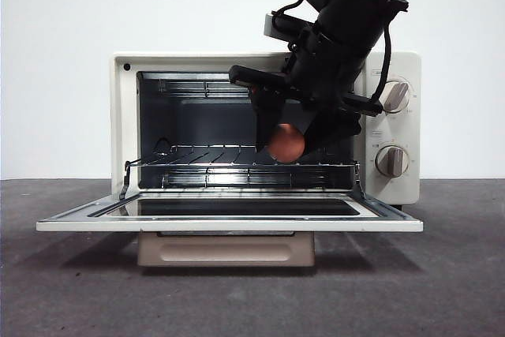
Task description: Eggoven
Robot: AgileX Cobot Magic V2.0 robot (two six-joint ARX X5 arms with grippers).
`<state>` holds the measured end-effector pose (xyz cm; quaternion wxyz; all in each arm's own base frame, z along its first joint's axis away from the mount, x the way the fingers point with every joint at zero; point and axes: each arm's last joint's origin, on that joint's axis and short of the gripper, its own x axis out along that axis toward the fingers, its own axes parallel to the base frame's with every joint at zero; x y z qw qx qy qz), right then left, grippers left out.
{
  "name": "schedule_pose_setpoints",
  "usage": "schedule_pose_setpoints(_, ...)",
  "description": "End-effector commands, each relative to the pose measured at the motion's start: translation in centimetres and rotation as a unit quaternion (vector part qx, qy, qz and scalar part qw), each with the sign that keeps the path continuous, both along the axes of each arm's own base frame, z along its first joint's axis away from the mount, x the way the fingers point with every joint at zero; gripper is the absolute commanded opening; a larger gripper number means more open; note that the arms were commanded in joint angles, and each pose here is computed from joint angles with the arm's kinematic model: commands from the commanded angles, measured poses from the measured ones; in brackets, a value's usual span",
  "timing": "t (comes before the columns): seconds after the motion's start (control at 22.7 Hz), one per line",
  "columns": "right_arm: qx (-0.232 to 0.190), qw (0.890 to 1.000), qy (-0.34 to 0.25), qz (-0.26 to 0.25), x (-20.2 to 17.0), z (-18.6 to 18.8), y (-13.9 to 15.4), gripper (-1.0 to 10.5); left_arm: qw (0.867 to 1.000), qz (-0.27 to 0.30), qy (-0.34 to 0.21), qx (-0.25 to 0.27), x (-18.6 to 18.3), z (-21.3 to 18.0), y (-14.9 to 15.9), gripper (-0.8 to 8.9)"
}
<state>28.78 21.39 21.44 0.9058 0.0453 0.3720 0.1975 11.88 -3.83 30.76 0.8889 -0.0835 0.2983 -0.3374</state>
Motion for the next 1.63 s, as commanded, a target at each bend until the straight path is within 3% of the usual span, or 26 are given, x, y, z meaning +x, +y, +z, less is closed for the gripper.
schedule_pose_setpoints(0.04,0.005,1.0,-0.002,-0.001,0.4,-0.1,0.6,2.8,1.0,-0.002,-0.005,-0.002,0.1,0.2,0.0,0.06)
schedule_pose_setpoints(0.62,0.011,1.0,-0.009,-0.001,0.2,0.8,0.5,3.2,1.0,-0.003,-0.006,-0.001,0.1,0.2,0.0,0.06)
schedule_pose_setpoints(1.15,0.019,1.0,-0.021,-0.003,-2.1,4.9,-1.3,3.2,1.0,-0.003,-0.01,-0.001,0.2,0.2,0.0,0.06)
schedule_pose_setpoints(1.41,0.049,0.997,-0.058,0.027,-7.0,10.6,-3.6,3.2,1.0,0.003,-0.005,-0.001,2.2,-0.3,-0.3,0.06)
schedule_pose_setpoints(1.63,0.076,0.99,-0.095,0.067,-13.1,14.9,-6.7,3.2,0.998,0.036,0.042,-0.008,6.0,-4.1,0.1,0.06)
